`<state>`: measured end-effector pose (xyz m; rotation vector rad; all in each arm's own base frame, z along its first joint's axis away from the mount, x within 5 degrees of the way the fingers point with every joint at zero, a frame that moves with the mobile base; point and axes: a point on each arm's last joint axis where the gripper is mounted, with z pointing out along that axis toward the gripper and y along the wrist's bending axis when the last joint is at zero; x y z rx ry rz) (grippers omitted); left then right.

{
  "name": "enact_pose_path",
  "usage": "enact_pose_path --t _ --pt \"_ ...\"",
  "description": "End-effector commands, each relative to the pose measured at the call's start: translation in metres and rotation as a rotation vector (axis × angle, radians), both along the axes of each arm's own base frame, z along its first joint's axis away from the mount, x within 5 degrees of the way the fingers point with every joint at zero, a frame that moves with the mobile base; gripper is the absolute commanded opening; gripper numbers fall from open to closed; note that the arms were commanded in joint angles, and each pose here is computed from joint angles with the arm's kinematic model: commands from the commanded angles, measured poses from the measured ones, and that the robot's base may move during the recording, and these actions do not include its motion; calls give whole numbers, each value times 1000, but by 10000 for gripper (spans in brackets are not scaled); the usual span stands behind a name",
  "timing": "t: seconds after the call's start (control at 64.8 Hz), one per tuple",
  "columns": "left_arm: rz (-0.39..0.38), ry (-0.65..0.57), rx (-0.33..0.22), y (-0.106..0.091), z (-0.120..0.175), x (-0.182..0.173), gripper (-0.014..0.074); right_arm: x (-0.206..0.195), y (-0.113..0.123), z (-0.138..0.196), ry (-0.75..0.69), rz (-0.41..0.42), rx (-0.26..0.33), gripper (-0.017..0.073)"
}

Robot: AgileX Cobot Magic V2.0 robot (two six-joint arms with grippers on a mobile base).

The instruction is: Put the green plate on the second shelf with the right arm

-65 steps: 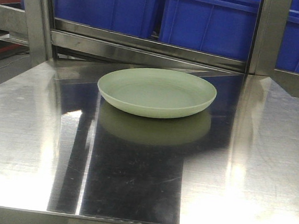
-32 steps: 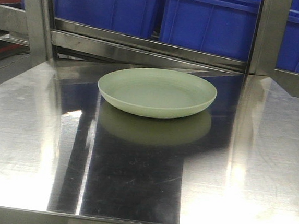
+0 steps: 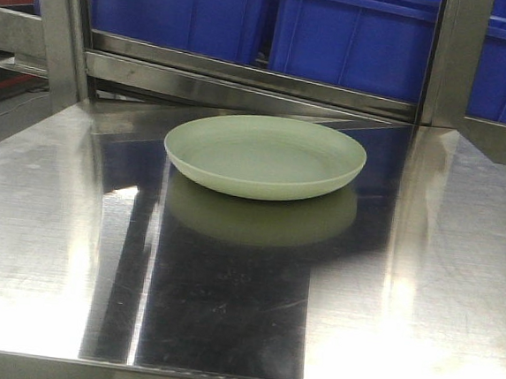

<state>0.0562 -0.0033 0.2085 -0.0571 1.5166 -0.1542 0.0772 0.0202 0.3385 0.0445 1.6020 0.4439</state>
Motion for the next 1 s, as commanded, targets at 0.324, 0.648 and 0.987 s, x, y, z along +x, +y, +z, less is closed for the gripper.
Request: enact_pose_path --t 0.324,0.648,0.987 --pt "-5 -66 -16 0 -5 0 130 172 76 35 268 106 -177 59" --pt "-5 -66 -16 0 -5 0 130 285 113 16 657 49 -358 60" --pt "-5 -66 -16 0 -5 0 130 333 126 -4 809 12 -449 378"
